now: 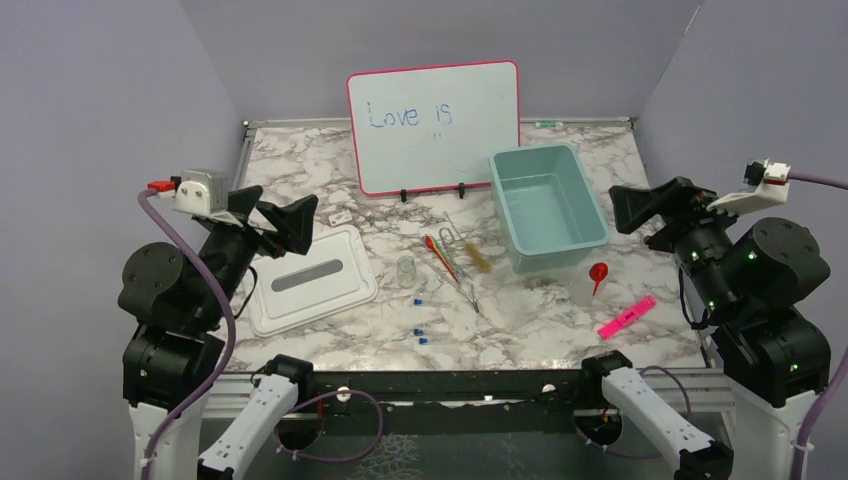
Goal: Organize the chemistry lab equipment
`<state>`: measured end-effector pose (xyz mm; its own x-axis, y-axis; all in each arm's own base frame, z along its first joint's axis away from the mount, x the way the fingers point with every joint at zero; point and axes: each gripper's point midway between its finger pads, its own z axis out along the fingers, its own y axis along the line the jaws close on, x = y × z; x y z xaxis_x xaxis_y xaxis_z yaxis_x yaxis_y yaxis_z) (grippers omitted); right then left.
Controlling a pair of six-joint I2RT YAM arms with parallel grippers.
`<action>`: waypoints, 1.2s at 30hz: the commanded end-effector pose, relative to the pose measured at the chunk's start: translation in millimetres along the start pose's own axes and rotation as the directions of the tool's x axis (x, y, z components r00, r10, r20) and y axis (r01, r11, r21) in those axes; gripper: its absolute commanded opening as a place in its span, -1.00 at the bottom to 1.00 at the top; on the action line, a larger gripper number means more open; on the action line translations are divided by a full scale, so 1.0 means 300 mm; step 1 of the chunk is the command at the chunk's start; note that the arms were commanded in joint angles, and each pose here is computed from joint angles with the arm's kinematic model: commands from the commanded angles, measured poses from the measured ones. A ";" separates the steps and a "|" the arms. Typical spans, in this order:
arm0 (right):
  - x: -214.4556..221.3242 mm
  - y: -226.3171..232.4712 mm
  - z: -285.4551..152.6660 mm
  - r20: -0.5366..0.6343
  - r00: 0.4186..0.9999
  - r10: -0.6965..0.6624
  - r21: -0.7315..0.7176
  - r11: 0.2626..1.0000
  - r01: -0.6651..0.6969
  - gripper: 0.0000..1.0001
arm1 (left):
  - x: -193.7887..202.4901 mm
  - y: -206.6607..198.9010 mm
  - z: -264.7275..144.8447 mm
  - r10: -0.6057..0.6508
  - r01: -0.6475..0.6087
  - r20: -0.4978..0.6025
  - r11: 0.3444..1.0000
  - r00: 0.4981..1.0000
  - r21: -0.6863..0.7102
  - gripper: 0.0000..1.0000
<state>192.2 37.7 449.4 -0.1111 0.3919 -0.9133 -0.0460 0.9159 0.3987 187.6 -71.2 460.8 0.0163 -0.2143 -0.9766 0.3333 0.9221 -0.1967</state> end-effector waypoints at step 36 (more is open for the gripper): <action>1.038 0.231 0.399 -0.670 0.707 -0.226 -0.200 0.972 0.122 0.35 | 0.650 -0.088 0.200 -0.221 0.290 -0.284 0.929 0.933 0.229 0.97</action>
<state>244.5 243.7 192.7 -0.7776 -0.0378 -0.6277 -0.3501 0.8552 0.3822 237.9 -150.1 280.4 -0.3163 -0.2916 -0.9027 0.5134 0.7476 -0.4214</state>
